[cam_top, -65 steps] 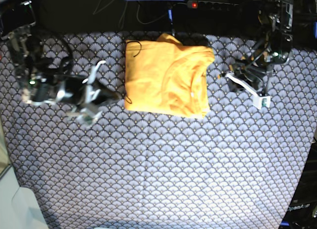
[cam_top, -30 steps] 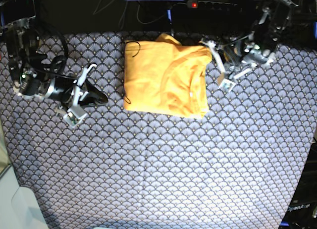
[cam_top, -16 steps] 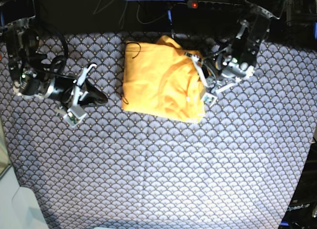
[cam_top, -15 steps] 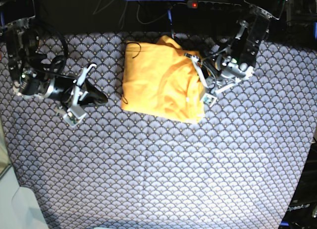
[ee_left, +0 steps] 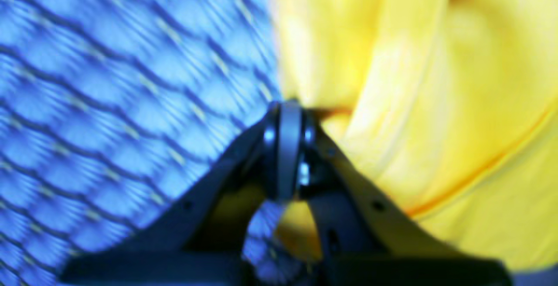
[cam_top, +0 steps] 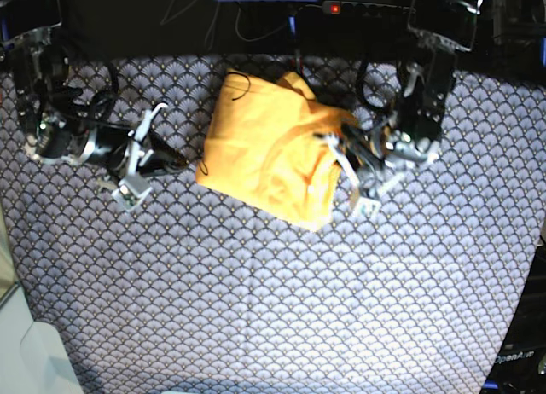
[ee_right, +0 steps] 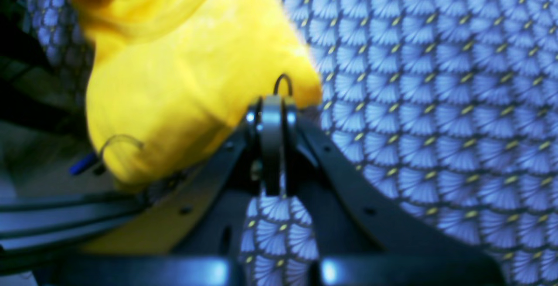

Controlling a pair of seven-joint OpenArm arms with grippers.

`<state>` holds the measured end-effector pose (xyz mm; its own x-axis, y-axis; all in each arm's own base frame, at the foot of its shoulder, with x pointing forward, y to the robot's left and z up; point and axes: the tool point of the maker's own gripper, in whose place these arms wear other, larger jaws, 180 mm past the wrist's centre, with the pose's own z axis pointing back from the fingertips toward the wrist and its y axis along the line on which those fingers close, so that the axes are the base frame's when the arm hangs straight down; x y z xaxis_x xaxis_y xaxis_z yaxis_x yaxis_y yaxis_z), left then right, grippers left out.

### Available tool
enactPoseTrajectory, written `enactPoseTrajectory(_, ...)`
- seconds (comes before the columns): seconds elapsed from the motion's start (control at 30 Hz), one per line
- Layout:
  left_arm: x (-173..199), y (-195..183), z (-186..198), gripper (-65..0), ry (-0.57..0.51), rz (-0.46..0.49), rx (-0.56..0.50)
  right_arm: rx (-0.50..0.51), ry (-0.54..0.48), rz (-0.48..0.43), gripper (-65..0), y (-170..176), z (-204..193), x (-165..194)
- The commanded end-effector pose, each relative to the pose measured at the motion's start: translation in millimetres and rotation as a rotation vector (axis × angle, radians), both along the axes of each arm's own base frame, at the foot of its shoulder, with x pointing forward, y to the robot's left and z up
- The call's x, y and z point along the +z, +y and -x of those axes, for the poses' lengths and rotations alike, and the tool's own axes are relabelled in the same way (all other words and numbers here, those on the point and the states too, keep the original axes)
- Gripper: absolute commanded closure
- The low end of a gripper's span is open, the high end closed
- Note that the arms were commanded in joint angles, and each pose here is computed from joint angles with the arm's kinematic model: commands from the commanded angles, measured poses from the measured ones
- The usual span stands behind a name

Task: Fold the T-shirt properly
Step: 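Grasp the shirt's edge with the left gripper and tug it, then push the folded bundle's sides inward with both grippers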

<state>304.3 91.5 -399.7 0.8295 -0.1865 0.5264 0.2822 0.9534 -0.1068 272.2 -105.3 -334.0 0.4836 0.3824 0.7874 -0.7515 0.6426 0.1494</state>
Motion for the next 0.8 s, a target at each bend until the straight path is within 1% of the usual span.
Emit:
enactPoseTrajectory(0.0,16,7,-14,0.0,-0.052,0.008,0.020,0.005,-0.049,-0.028,0.0,0,-8,16)
enactPoseTrajectory(0.1,34,30,-26,0.0,-0.075,0.001,0.081,0.002,-0.052,-0.019,0.0,-2,-10,16)
enactPoseTrajectory(0.17,49,48,-26,0.0,-0.084,-0.010,0.123,-0.003,-0.060,0.016,0.0,-7,-12,13)
enactPoseTrajectory(0.23,60,69,-19,0.0,-0.082,-0.049,0.144,-0.006,-0.076,0.073,0.0,-13,-15,8)
enactPoseTrajectory(0.27,63,72,-14,0.0,-0.072,-0.069,0.131,-0.006,-0.083,0.104,0.0,-15,-16,4)
enactPoseTrajectory(0.33,62,71,0,0.0,-0.037,-0.098,0.070,-0.011,-0.106,0.131,0.0,-12,-23,4)
enactPoseTrajectory(0.43,50,70,21,0.0,0.028,-0.134,0.009,-0.024,-0.153,0.191,0.0,-13,-36,6)
enactPoseTrajectory(0.53,37,64,36,0.0,0.073,-0.138,-0.034,-0.041,-0.195,0.234,0.0,-13,-51,11)
enactPoseTrajectory(0.57,33,60,42,0.0,0.087,-0.140,-0.052,-0.047,-0.198,0.253,0.0,-15,-55,9)
enactPoseTrajectory(0.63,26,51,50,0.0,0.111,-0.140,-0.086,-0.067,-0.195,0.264,0.0,-13,-64,4)
enactPoseTrajectory(0.77,14,33,66,0.0,0.152,-0.126,-0.139,-0.098,-0.154,0.292,0.0,-17,-75,-15)
